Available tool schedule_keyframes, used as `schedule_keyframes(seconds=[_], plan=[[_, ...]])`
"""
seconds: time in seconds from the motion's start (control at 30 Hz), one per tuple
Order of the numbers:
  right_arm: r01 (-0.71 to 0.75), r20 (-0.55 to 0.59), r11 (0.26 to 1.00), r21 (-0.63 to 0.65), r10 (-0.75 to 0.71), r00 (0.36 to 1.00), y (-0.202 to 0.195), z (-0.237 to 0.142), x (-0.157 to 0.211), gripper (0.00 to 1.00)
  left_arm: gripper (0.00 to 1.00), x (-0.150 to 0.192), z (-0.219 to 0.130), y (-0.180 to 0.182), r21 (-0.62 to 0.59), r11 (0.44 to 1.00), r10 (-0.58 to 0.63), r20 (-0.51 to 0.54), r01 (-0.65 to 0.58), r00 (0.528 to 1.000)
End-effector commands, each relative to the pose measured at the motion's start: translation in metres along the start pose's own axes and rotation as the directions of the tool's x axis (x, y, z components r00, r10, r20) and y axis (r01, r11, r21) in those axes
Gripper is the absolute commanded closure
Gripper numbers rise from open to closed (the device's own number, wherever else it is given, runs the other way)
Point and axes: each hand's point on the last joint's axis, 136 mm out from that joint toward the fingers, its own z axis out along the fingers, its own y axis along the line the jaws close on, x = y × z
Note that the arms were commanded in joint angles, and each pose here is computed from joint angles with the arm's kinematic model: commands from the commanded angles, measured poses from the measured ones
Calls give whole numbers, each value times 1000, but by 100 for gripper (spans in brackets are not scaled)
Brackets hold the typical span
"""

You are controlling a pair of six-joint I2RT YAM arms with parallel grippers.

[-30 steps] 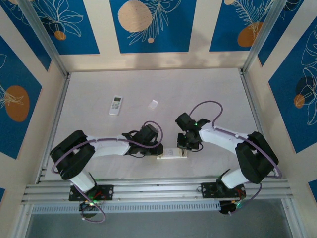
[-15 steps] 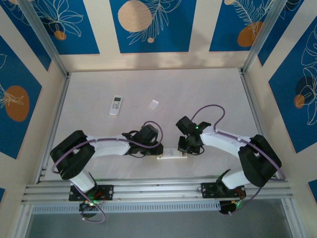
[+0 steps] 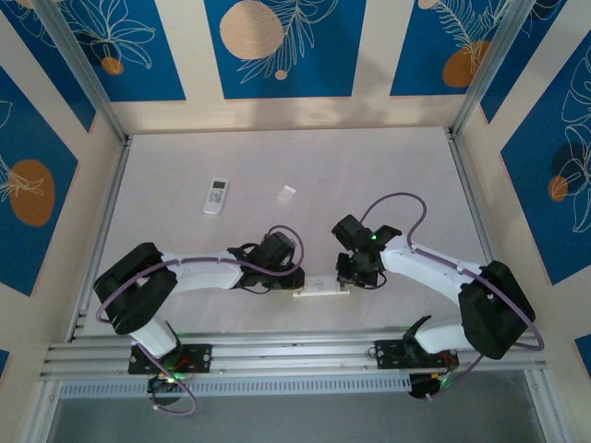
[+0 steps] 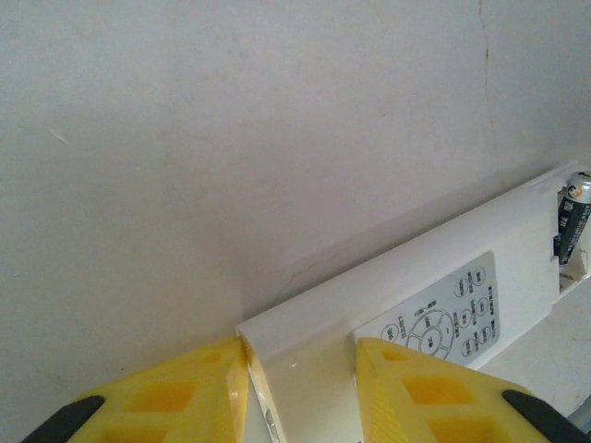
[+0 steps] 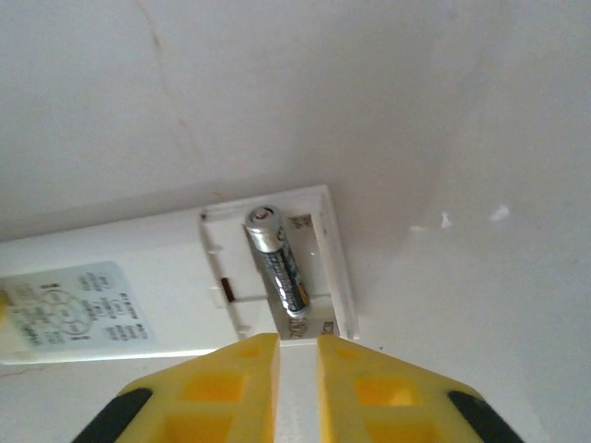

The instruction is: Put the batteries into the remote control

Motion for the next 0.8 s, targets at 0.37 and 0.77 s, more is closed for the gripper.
schedule_keyframes(seconds=[0.37, 0.77], plan=[[33, -8, 999, -23, -33, 999, 14, 19, -17, 76, 63, 4, 0, -12, 36, 999, 30, -7, -30, 1000], [68, -26, 995, 72, -66, 997, 3, 32, -15, 90, 58, -2, -5, -10, 0, 998, 61, 19, -61, 998]])
